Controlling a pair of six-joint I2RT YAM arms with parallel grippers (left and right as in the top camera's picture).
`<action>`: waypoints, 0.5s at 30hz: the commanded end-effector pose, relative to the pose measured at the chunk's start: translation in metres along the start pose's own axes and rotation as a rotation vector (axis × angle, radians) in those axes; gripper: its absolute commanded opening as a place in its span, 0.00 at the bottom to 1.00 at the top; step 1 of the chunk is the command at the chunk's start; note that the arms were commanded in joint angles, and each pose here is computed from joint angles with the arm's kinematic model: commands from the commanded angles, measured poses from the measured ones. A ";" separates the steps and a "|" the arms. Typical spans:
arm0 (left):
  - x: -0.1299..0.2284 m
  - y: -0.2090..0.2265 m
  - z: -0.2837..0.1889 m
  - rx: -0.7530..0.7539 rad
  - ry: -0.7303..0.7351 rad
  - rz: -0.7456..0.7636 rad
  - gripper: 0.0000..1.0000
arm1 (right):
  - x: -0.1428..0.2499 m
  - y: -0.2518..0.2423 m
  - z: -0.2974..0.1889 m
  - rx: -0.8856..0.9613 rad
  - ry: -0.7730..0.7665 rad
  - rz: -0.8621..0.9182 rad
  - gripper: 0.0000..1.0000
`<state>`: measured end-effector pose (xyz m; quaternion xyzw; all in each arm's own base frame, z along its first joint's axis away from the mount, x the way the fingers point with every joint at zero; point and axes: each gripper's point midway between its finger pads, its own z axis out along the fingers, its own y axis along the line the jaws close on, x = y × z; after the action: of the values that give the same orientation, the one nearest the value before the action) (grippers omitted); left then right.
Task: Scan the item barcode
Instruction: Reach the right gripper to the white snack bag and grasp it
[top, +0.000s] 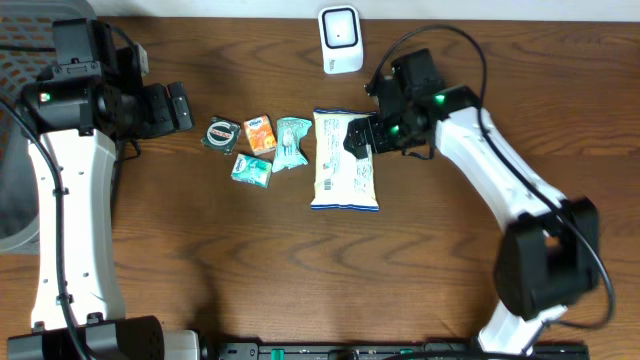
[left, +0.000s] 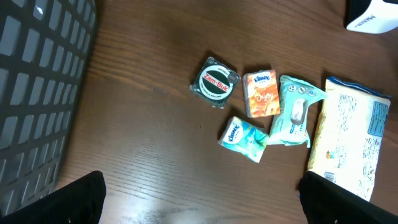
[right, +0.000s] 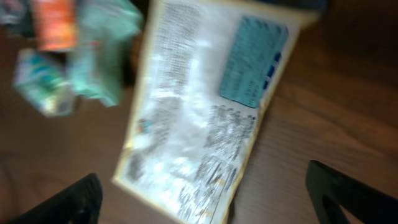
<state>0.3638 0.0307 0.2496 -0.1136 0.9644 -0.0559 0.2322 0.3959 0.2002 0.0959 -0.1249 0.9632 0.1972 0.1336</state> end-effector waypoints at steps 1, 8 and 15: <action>0.001 0.001 0.002 -0.003 0.006 -0.010 0.98 | 0.003 -0.008 0.030 -0.064 0.058 0.138 0.91; 0.001 0.001 0.002 -0.003 0.006 -0.010 0.98 | 0.025 -0.010 0.072 -0.129 0.173 0.215 0.72; 0.001 0.001 0.002 -0.003 0.006 -0.010 0.98 | 0.047 -0.007 0.112 -0.132 0.253 0.215 0.01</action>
<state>0.3639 0.0307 0.2496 -0.1138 0.9643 -0.0559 0.2324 0.3911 0.2257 0.0102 -0.0564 0.9621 0.2661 0.0186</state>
